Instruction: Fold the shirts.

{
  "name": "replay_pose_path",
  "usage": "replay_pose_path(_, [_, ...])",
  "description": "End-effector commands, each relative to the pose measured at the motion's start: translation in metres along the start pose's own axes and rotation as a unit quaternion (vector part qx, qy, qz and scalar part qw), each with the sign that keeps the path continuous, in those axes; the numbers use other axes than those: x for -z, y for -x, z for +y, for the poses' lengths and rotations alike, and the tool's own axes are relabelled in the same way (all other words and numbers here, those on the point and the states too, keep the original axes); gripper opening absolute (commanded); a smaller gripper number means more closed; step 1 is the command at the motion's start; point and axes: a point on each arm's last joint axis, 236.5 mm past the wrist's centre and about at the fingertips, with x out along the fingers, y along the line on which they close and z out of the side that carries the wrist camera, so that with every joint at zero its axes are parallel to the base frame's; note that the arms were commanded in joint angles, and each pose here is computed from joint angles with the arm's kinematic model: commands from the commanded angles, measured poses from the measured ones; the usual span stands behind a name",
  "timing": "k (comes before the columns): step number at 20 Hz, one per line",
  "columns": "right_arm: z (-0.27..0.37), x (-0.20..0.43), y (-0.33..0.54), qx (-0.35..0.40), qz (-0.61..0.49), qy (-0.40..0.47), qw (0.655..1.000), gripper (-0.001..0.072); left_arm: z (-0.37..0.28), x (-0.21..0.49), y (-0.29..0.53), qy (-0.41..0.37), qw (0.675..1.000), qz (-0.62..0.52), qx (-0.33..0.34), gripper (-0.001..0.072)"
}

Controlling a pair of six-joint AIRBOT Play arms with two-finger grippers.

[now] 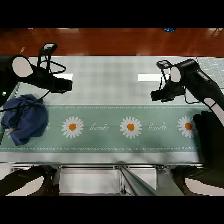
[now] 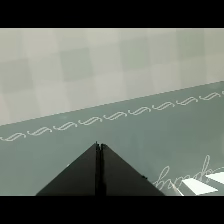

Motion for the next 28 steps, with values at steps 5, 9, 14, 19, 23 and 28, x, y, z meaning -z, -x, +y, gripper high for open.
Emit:
replay_pose_path(5, [0.0, 0.0, 0.0, 0.0, 0.0, 0.0, 1.0, 0.0021, 0.0, 0.0, 0.0, 0.0, 1.0, 0.001, 0.0, 0.0028])
replay_pose_path(9, [0.0, 0.0, 0.0, 0.0, 0.0, 0.0, 1.0, 0.0021, 0.0, 0.0, 0.0, 0.0, 1.0, 0.0, 0.0, 0.0028])
replay_pose_path(14, [0.0, -0.003, 0.0, 0.0, -0.007, 0.001, 1.0, 0.0022, 0.0, 0.0, 0.0, 0.0, 1.0, 0.001, 0.0, 0.0028])
replay_pose_path(19, [0.0, -0.015, 0.0, 0.0, -0.031, 0.002, 1.0, 0.0021, 0.0, -0.002, 0.0, 0.0, 1.0, -0.005, 0.0, 0.0028])
replay_pose_path(23, [-0.009, -0.022, 0.001, 0.019, -0.046, -0.001, 0.999, 0.0413, 0.034, -0.02, 0.006, -0.03, 0.996, -0.037, -0.073, 0.0499])
replay_pose_path(28, [-0.011, 0.01, 0.007, 0.027, 0.003, 0.016, 1.0, 0.0408, 0.181, 0.021, 0.036, 0.176, 0.965, -0.007, -0.194, 0.0506])
